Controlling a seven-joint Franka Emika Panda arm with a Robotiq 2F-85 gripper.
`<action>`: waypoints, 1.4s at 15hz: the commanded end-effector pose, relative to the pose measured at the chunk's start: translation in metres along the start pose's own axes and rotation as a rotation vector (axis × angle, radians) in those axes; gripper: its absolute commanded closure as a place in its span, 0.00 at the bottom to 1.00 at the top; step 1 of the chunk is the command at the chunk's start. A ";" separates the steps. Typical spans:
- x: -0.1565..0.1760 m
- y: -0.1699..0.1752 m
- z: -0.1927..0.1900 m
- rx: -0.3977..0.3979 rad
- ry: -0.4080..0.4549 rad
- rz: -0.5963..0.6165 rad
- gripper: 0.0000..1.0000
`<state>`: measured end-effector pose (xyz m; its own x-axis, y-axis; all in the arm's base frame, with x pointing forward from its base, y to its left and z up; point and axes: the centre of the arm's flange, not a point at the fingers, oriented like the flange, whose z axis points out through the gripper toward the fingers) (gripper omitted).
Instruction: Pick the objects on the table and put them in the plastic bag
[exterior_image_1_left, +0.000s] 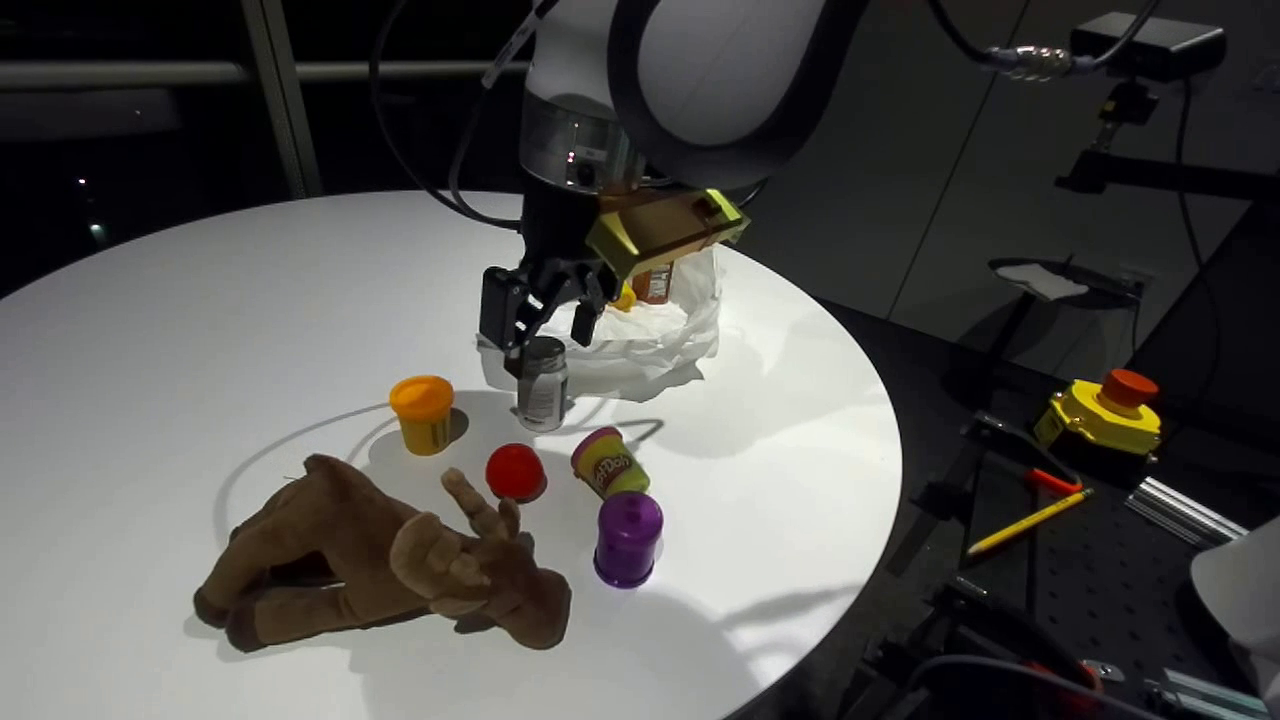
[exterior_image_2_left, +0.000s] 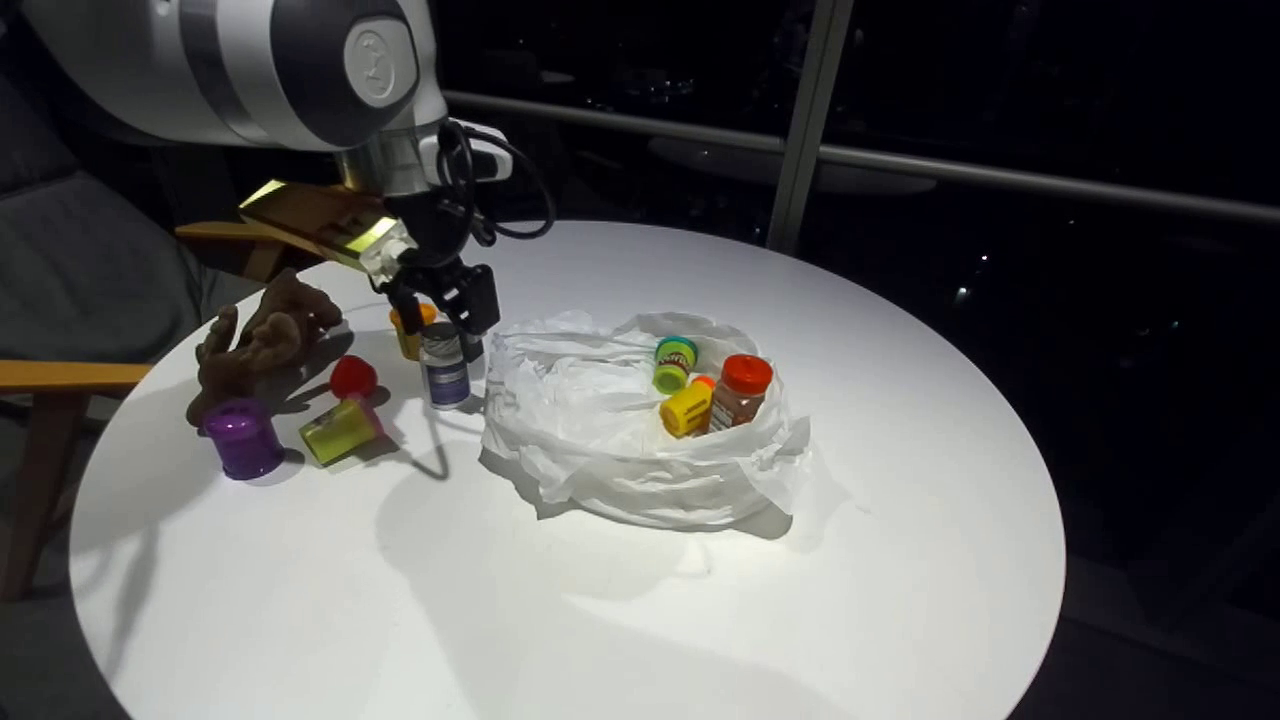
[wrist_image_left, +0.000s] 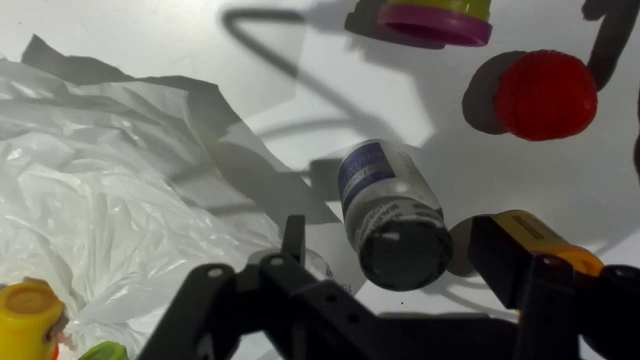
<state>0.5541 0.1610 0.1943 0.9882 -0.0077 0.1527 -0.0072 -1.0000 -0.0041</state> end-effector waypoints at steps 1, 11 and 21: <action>0.016 -0.003 0.000 -0.012 0.013 -0.014 0.47; 0.018 0.022 -0.110 -0.011 0.043 0.053 0.80; 0.017 0.147 -0.110 -0.065 0.032 0.243 0.80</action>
<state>0.5582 0.0317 0.3314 0.9507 -0.2235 0.2152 -0.2304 -0.9731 0.0074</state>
